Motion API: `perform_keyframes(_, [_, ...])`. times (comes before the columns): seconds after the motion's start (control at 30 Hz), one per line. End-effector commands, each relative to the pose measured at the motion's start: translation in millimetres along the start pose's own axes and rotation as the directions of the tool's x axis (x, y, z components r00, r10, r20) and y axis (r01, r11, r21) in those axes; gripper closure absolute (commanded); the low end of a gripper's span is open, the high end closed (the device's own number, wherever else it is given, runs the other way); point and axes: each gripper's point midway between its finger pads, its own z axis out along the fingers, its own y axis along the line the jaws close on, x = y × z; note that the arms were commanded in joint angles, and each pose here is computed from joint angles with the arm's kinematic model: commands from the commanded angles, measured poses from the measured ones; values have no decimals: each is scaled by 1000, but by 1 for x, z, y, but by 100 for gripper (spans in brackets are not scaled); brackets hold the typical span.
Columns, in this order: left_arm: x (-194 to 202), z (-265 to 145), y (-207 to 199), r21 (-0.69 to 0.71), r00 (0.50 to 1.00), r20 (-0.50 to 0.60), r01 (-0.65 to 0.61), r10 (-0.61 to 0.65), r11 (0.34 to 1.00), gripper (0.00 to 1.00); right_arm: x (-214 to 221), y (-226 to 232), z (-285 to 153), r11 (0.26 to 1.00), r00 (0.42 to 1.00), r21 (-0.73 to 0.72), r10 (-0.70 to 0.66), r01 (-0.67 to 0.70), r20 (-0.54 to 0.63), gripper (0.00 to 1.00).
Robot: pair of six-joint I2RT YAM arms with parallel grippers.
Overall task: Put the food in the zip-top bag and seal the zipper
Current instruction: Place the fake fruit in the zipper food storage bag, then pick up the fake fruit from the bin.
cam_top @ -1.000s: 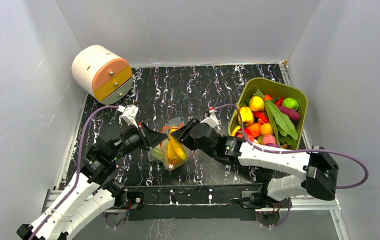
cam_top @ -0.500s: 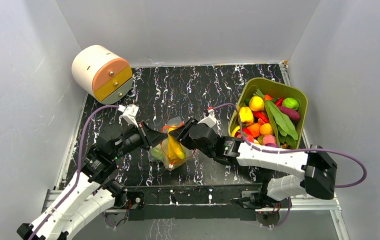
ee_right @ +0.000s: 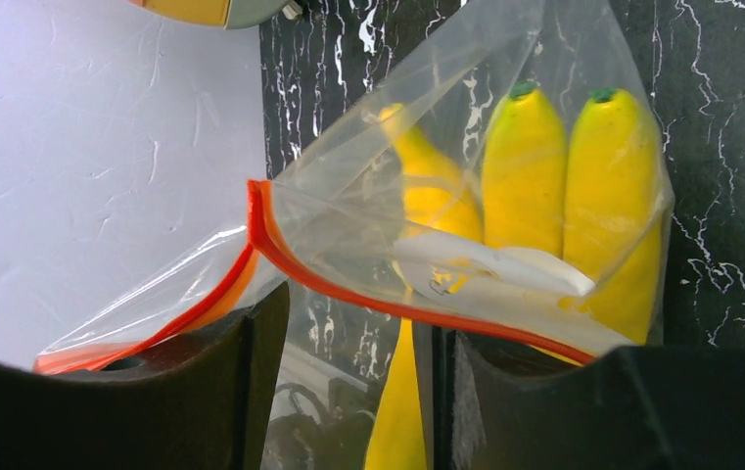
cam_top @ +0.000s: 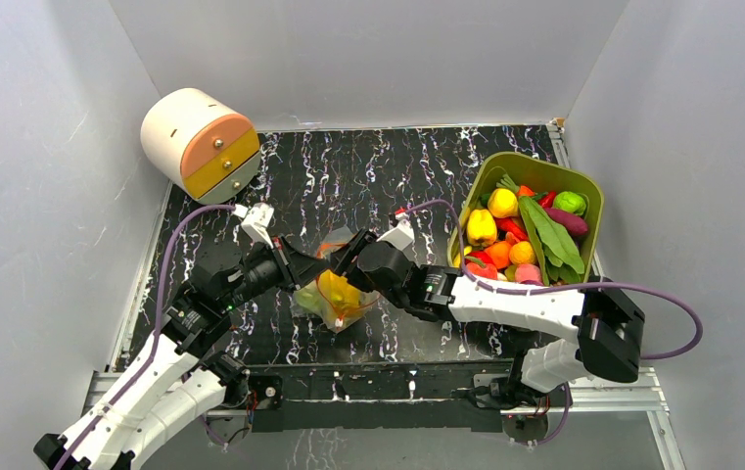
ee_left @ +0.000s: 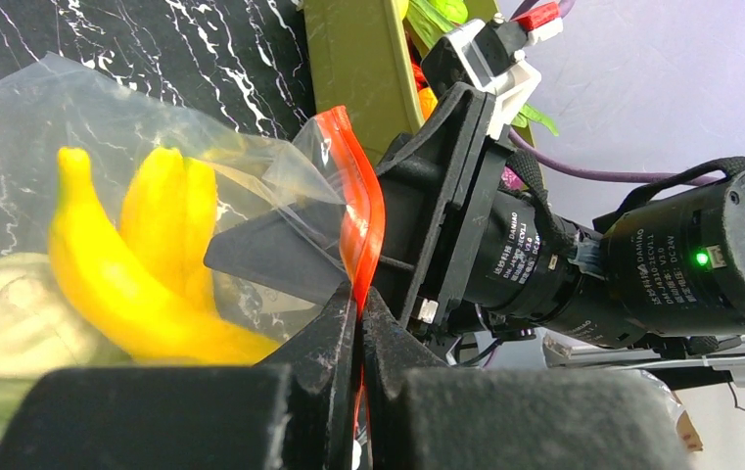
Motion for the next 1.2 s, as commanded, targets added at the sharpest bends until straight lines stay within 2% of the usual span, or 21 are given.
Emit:
perform_keyframes(0.0, [-12, -3, -12, 34, 999, 37, -16, 15, 999, 100, -16, 34, -9, 996, 999, -87, 8, -4, 48, 51])
perform_keyframes(0.3, [-9, -4, 1, -20, 998, 34, -51, 52, 998, 100, -20, 43, -33, 983, 997, -165, -72, 74, 23, 40])
perform_keyframes(0.4, [-9, -6, 9, -66, 995, 30, -90, 93, 994, 100, -16, 52, -47, 958, 986, -236, -169, 163, -6, 37])
perform_keyframes(0.57, [-13, -11, 21, -133, 986, 20, -161, 165, 978, 100, -13, 66, -78, 894, 951, -354, -306, 274, -37, 38])
perform_keyframes(0.77, [-19, -14, 32, -208, 967, -20, -252, 253, 945, 100, -24, 71, -109, 819, 892, -398, -451, 413, -1, 42])
perform_keyframes(0.97, [-18, -15, 34, -208, 943, -87, -332, 320, 920, 100, -59, 74, -128, 766, 822, -315, -561, 560, 97, 42])
perform_keyframes(1.17, [-8, -22, 32, -159, 911, -138, -407, 388, 899, 100, -99, 63, -135, 729, 737, -113, -659, 675, 148, 42])
